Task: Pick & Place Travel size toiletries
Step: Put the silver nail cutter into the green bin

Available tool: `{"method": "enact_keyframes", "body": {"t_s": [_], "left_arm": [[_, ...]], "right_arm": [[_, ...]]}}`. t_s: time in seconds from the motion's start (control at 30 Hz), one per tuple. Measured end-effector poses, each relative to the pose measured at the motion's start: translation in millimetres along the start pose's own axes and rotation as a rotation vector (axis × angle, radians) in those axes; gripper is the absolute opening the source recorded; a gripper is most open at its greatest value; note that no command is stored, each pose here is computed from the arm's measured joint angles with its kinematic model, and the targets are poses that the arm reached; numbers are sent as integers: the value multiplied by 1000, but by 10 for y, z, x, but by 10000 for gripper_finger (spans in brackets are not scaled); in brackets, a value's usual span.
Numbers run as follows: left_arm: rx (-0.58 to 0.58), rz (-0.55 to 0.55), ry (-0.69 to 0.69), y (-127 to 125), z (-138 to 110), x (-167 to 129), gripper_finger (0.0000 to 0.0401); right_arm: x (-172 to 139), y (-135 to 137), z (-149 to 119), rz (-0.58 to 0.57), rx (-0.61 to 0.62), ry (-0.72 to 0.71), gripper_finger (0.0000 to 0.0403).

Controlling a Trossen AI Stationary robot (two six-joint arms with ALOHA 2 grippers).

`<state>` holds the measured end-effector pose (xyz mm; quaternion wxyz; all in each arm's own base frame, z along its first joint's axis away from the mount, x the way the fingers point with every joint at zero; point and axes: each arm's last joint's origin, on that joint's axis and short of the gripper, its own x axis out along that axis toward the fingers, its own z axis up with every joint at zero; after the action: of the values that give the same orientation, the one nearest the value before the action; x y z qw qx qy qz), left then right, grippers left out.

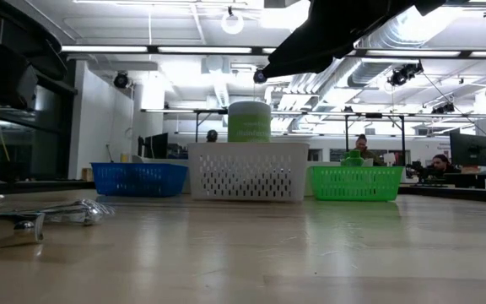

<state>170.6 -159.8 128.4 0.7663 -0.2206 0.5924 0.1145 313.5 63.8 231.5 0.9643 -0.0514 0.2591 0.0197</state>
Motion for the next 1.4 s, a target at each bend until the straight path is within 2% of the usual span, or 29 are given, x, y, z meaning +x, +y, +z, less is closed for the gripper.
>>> {"method": "enact_keyframes", "body": {"t_s": [0.13,0.3,0.57,0.8,0.93,1.27,1.4], "left_arm": [[1,1,3,2,-1,2,48],[45,43,17,40,-11,7,46],[271,48,16,46,-12,13,85],[425,55,22,54,-14,12,69],[427,57,24,57,-15,12,43],[427,68,-27,44,3,11,41],[467,95,-89,-2,47,-31,41]], "right_arm": [[0,0,-1,0,0,1,245],[0,0,-1,0,0,1,245],[0,0,-12,0,-2,12,245],[-1,0,-42,-1,4,43,245],[-1,0,-50,-2,21,51,245],[-1,0,-50,-2,24,51,245],[-2,5,-52,3,53,53,245]]}}
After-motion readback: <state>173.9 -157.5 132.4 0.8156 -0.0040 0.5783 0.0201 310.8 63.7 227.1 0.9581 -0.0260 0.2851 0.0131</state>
